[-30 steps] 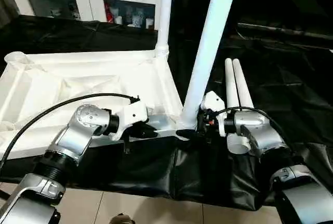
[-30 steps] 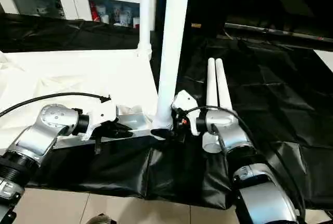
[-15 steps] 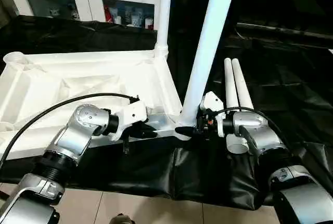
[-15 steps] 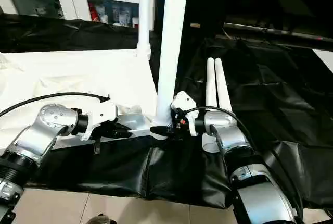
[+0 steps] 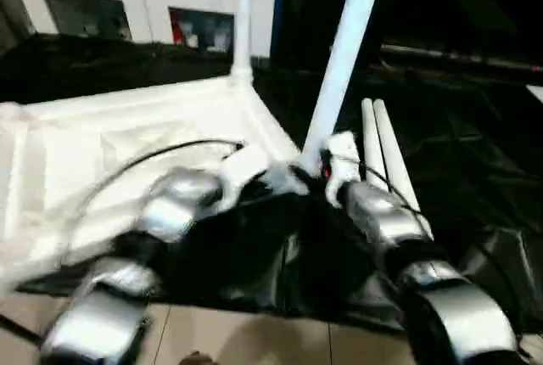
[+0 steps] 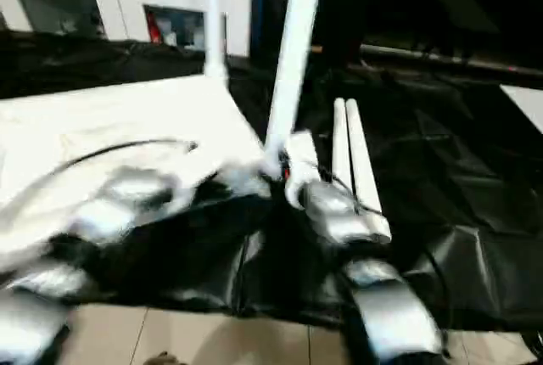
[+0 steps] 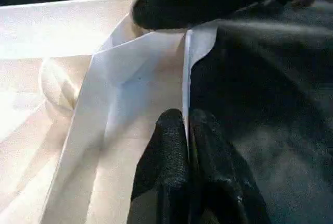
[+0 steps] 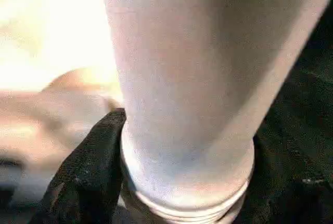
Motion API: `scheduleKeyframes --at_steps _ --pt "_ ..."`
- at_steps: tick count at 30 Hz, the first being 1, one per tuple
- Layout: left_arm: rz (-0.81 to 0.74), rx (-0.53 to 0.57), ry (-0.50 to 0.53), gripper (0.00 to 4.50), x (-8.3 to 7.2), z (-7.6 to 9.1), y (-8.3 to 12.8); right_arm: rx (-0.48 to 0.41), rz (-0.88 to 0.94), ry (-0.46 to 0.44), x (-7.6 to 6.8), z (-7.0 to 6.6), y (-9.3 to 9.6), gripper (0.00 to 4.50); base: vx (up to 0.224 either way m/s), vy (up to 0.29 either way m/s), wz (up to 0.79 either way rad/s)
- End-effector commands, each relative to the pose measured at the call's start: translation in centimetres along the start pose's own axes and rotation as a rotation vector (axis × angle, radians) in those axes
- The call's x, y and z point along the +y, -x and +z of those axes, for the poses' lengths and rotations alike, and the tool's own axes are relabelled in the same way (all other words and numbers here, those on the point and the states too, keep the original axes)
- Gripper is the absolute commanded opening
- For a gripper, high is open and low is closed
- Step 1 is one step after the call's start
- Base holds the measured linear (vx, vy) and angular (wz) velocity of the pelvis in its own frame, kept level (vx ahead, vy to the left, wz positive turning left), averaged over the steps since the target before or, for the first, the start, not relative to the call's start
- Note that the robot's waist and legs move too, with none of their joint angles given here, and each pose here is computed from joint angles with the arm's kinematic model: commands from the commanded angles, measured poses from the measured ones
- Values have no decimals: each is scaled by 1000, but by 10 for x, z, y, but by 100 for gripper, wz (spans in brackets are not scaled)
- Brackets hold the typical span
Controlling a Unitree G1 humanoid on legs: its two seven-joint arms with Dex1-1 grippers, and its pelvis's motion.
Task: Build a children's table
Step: Rotate leg to tighten
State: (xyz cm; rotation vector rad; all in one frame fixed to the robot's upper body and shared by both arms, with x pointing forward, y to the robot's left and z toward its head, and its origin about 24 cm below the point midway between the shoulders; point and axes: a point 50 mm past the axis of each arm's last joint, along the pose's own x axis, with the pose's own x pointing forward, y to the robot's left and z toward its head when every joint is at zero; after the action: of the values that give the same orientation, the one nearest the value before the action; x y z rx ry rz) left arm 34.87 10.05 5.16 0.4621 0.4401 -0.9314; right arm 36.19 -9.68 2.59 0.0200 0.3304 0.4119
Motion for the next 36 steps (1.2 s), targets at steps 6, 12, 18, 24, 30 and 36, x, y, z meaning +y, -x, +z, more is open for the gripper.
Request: scheduleKeyframes --at_steps 6,12,18,24,30,36 --pt "195 28 32 0 11 3 -5 81 3 -6 24 -14 -7 276 0 0 0" --pt "112 -5 -6 0 7 2 -1 1 65 5 24 1 -9 366 0 0 0" --pt "11 -26 -75 0 3 -7 11 -58 198 119 9 11 0 425 0 0 0" --pt "-112 -65 -113 0 -1 -20 30 -8 386 291 -16 7 21 443 0 0 0" --pt "-212 -83 -134 0 -8 -21 43 1 519 257 -29 11 34 443 0 0 0" --pt "-288 -123 -140 0 -18 -16 47 -32 683 255 -20 18 40 443 0 0 0"
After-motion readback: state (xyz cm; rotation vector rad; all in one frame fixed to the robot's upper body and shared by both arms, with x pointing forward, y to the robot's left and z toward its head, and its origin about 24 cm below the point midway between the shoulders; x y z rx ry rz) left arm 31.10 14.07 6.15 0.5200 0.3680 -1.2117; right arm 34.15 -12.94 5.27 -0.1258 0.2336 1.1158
